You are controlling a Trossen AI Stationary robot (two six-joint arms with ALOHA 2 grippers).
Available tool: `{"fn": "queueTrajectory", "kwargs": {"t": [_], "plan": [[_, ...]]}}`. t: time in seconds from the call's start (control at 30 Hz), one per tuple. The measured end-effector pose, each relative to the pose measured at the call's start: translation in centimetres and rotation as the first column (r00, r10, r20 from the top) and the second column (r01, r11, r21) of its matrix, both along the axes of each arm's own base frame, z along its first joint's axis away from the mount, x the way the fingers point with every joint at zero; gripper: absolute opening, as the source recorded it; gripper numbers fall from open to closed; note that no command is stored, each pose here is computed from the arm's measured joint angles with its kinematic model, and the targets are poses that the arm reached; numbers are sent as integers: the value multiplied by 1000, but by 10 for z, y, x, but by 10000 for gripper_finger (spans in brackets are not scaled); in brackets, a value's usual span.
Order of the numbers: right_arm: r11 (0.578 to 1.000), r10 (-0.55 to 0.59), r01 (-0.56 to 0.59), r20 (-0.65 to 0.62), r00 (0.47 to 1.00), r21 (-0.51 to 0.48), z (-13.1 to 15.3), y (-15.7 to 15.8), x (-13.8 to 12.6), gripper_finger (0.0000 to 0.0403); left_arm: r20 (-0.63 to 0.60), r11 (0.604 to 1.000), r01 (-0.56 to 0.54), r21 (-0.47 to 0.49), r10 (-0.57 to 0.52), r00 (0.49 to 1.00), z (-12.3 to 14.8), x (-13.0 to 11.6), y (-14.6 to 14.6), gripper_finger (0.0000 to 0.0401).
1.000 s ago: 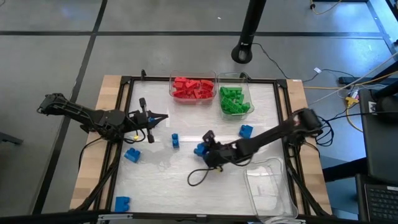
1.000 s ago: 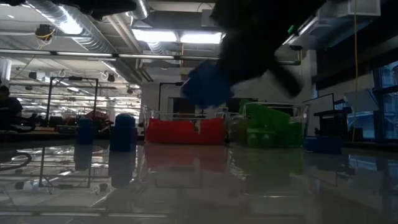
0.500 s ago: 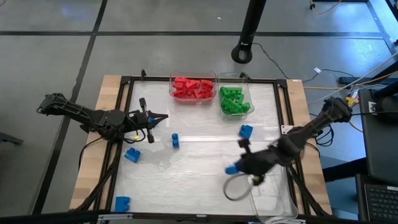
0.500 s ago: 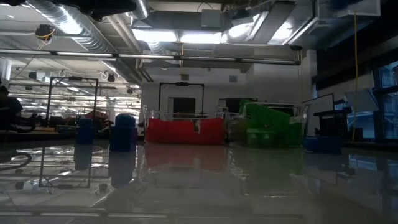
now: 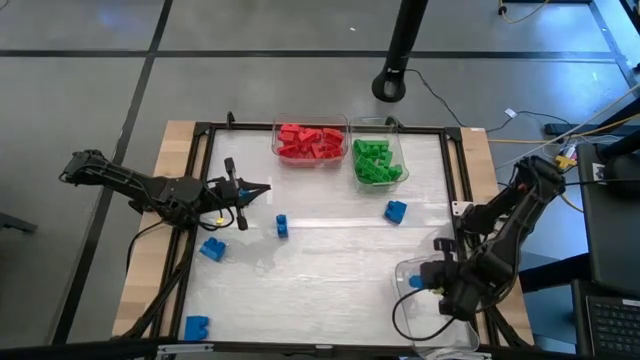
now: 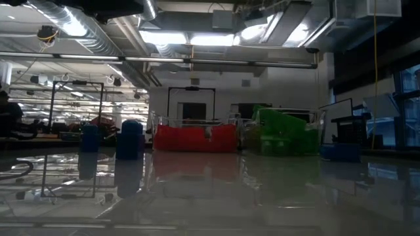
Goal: Sort blocks
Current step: Put the blue game piece into the bottom transparent bin
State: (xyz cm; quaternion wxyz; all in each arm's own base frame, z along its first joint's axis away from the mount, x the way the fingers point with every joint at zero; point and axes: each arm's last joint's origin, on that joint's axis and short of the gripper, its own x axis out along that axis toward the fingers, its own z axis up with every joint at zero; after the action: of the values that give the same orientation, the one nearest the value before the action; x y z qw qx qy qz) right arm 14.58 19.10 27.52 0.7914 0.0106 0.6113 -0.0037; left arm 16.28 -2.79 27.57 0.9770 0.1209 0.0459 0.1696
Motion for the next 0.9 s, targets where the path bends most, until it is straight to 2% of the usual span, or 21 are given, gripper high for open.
{"fn": "queueTrajectory", "kwargs": {"t": [0.23, 0.4, 0.73, 0.9], "plan": [[991, -130, 130, -127, 983, -4, -30, -5, -9, 43, 0, 1000, 0, 0, 0, 1000, 0, 0, 0, 3], [980, -198, 200, -168, 966, -5, -39, -10, -8, 80, 0, 1000, 0, 1, 0, 1000, 0, 0, 0, 4], [970, -215, 238, -273, 938, 53, -38, -11, -8, 245, -1, 1000, 1, 3, -1, 1000, 0, 0, 0, 4], [963, -229, 259, -295, 928, 67, -37, -15, -3, 313, -1, 1000, 0, 3, 0, 1000, 0, 0, 0, 4]]}}
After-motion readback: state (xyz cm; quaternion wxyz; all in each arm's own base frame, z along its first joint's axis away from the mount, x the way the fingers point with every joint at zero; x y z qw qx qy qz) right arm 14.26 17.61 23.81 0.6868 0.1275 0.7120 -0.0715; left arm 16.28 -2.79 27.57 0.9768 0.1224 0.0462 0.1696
